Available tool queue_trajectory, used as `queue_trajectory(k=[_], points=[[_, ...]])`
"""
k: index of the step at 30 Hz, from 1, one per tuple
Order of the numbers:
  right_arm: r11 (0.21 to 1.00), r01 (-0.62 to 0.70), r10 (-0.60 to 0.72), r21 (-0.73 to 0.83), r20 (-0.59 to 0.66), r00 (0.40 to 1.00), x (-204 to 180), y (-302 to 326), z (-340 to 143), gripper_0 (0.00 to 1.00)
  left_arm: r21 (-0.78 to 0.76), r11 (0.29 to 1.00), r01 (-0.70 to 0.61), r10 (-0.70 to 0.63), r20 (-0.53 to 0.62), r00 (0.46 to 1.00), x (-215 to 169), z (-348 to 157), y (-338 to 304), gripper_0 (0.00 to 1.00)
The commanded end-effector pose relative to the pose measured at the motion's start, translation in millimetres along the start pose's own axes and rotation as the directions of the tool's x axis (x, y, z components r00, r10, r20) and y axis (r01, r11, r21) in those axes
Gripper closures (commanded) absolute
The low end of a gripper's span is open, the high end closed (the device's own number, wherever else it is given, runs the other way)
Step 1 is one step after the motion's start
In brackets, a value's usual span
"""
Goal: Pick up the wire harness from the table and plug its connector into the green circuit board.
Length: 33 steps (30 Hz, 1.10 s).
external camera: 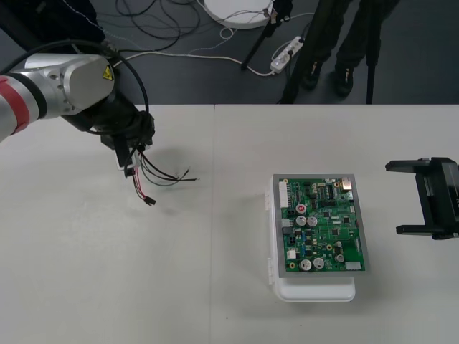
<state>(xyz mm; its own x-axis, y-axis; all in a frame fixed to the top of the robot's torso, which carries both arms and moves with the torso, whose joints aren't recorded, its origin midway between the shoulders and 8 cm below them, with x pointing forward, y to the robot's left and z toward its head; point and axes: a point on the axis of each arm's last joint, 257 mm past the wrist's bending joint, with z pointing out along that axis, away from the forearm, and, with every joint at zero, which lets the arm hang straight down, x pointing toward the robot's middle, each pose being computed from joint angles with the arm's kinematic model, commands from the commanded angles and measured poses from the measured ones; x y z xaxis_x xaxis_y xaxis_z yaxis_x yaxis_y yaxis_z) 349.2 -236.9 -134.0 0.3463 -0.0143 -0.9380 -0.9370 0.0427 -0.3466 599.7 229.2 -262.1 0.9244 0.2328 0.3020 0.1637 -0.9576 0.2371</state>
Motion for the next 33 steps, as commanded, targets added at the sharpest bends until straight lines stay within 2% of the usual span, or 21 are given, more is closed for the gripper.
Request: queue_trajectory(k=[1, 14, 21, 26, 33], points=[[1.000, 0.003, -0.003, -0.006, 0.017, 1.000, -9.1, -10.0, 3.1, 0.00, -0.031, 0.995, 0.099, -0.095, 0.104, 0.990, -12.6, -31.0, -18.8, 1.00], [1.000, -0.003, 0.003, -0.006, 0.017, 1.000, -9.1, -10.0, 3.1, 0.00, -0.110, 0.947, 0.301, -0.261, 0.279, 0.924, -37.4, -74.6, -26.5, 1.00], [1.000, -0.003, 0.003, -0.006, 0.017, 1.000, -9.1, -10.0, 3.1, 0.00, -0.107, 0.922, 0.371, -0.314, 0.354, 0.881, -49.4, -96.3, -35.1, 1.00], [1.000, -0.003, 0.003, -0.006, 0.017, 1.000, -9.1, -10.0, 3.1, 0.00, -0.074, 0.884, 0.462, -0.394, 0.418, 0.819, -61.5, -110.7, -39.8, 1.00], [1.000, -0.006, 0.006, -0.006, 0.017, 1.000, -9.1, -10.0, 3.1, 0.00, -0.056, 0.860, 0.508, -0.429, 0.460, 0.777, -70.7, -121.3, -42.6, 1.00]])
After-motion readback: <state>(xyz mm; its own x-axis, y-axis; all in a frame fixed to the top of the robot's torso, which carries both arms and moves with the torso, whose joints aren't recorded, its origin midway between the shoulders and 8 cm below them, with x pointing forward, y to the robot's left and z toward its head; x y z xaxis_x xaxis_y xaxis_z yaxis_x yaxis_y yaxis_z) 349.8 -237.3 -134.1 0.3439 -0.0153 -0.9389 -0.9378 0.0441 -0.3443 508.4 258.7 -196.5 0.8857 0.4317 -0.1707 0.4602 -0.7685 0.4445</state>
